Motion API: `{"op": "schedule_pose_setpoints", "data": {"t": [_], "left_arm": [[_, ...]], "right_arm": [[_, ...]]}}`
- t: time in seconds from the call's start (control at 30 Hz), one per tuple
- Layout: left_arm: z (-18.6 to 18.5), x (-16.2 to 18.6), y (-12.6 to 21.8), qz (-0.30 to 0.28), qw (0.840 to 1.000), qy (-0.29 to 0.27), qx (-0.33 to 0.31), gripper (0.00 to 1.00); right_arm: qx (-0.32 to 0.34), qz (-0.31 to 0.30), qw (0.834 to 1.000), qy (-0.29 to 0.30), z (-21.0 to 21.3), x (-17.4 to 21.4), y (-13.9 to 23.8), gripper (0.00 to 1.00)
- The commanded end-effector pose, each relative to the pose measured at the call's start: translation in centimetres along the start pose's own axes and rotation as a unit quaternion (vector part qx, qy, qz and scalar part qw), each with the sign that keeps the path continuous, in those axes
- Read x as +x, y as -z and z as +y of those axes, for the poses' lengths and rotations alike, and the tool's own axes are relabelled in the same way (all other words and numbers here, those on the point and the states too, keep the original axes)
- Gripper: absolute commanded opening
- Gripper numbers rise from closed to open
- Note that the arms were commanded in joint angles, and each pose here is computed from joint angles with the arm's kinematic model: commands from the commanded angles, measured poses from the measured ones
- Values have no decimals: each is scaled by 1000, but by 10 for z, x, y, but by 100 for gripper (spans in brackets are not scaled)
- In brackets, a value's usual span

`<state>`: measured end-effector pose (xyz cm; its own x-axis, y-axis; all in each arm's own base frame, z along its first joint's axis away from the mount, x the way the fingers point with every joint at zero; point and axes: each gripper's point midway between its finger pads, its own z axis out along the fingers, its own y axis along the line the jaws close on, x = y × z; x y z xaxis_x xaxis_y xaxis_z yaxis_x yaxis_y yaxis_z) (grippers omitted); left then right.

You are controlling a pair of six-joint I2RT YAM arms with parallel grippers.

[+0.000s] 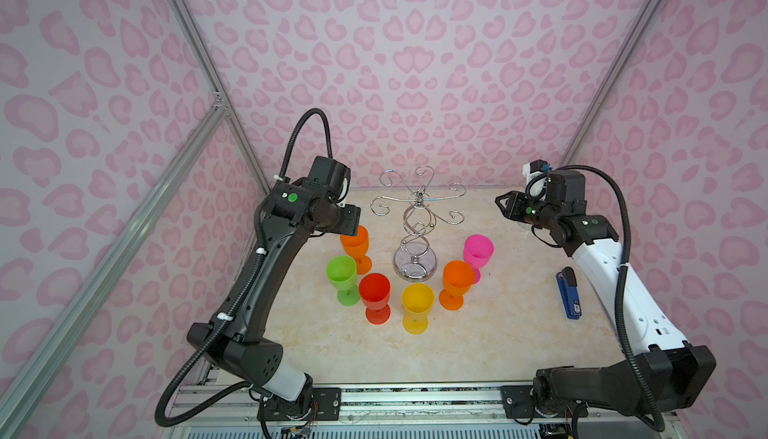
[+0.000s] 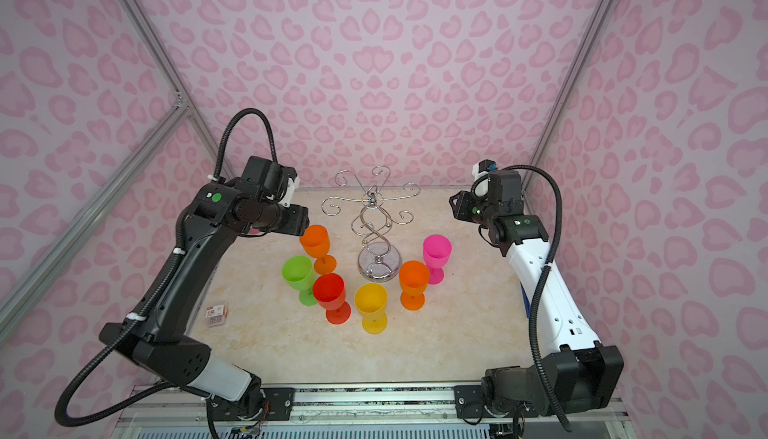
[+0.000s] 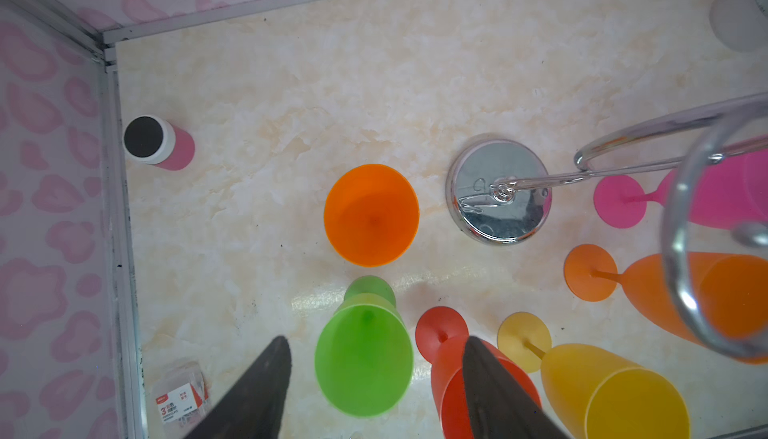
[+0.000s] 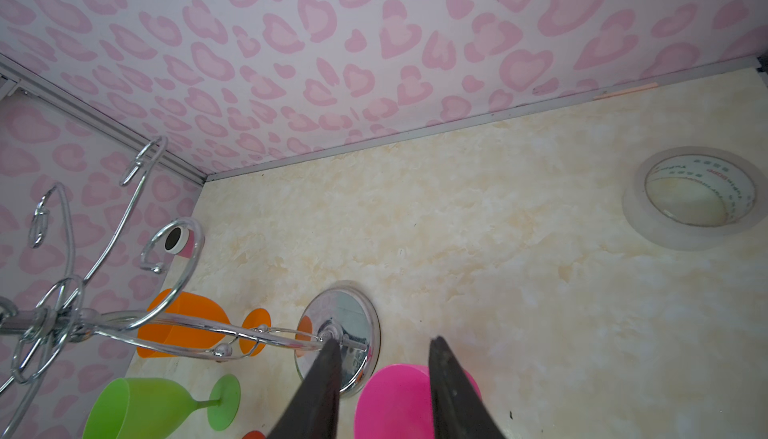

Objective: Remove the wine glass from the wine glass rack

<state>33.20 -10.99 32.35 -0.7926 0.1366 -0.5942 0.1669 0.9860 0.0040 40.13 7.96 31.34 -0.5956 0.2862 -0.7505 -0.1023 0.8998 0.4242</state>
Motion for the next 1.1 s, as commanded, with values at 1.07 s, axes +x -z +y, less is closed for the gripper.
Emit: {"op": "schedule_pose_setpoints", "data": {"t": [1.07], "left_arm": [[160, 92, -182, -318, 924, 137, -161, 81]], "right_arm": [[238, -189, 951, 64, -152, 61, -17, 42]]}}
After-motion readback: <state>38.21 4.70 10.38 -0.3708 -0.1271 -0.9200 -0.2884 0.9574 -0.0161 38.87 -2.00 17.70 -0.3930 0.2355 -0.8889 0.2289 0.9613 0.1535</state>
